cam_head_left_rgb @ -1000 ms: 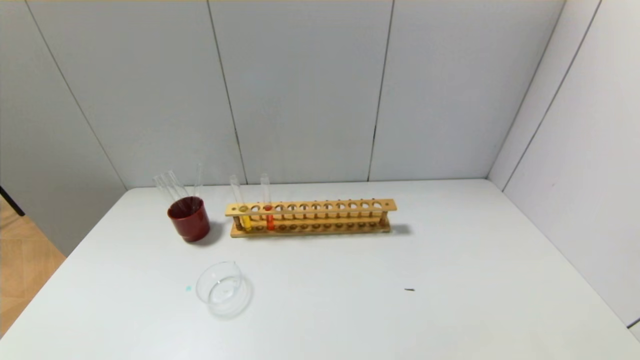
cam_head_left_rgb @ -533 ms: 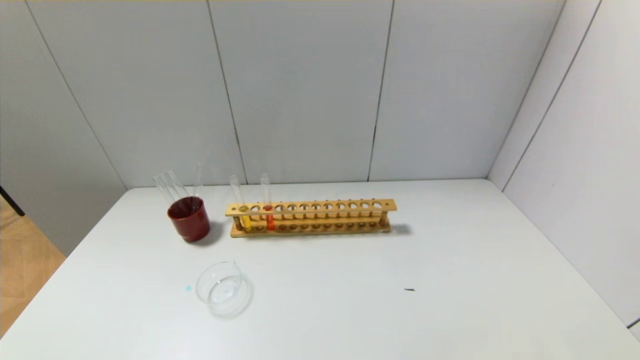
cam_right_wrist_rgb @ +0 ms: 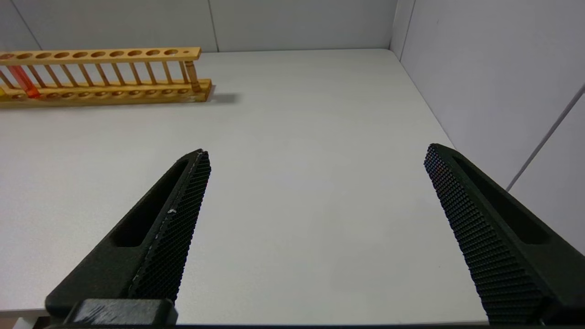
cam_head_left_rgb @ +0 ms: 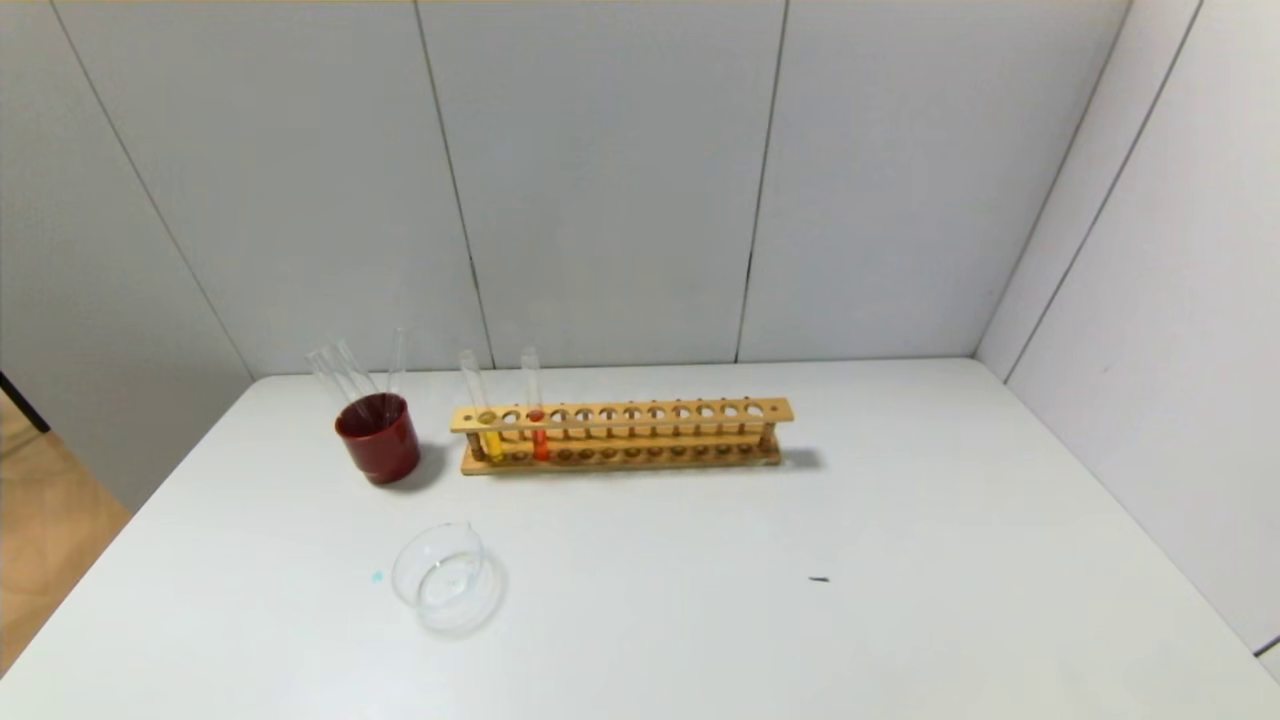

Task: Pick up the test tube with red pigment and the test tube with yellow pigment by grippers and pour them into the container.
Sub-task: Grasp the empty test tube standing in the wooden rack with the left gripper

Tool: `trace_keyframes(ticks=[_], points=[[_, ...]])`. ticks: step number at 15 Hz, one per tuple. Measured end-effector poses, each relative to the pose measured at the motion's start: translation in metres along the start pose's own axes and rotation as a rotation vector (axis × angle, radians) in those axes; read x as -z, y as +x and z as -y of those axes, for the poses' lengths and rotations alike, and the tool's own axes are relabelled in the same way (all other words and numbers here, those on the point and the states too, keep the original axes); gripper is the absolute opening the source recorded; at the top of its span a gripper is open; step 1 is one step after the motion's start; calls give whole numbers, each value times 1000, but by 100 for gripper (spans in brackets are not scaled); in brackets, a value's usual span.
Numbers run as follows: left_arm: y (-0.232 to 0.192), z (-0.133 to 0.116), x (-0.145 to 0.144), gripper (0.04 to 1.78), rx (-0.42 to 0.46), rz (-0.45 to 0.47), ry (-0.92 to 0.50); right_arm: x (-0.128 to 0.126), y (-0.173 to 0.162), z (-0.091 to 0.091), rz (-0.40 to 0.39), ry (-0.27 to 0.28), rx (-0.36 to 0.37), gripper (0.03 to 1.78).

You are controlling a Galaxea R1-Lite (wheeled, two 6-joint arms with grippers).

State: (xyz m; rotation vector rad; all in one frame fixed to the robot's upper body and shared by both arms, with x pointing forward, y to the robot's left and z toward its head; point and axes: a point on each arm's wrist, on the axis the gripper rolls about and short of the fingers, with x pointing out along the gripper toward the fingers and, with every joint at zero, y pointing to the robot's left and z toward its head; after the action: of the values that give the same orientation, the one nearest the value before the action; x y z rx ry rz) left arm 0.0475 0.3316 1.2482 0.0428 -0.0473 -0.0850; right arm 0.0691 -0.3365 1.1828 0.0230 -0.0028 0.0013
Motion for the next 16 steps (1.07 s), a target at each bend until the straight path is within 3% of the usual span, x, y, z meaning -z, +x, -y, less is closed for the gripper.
trace_keyframes(ticks=[4,8,16], points=[[15,-1,-35,174,81,-50,-6,0,0,0,0,0,0,171],[58,-4,-60,174,150,-124,-28,0,0,0,0,0,0,171],[176,-7,-64,174,212,-207,-59,0,0,0,0,0,0,171]])
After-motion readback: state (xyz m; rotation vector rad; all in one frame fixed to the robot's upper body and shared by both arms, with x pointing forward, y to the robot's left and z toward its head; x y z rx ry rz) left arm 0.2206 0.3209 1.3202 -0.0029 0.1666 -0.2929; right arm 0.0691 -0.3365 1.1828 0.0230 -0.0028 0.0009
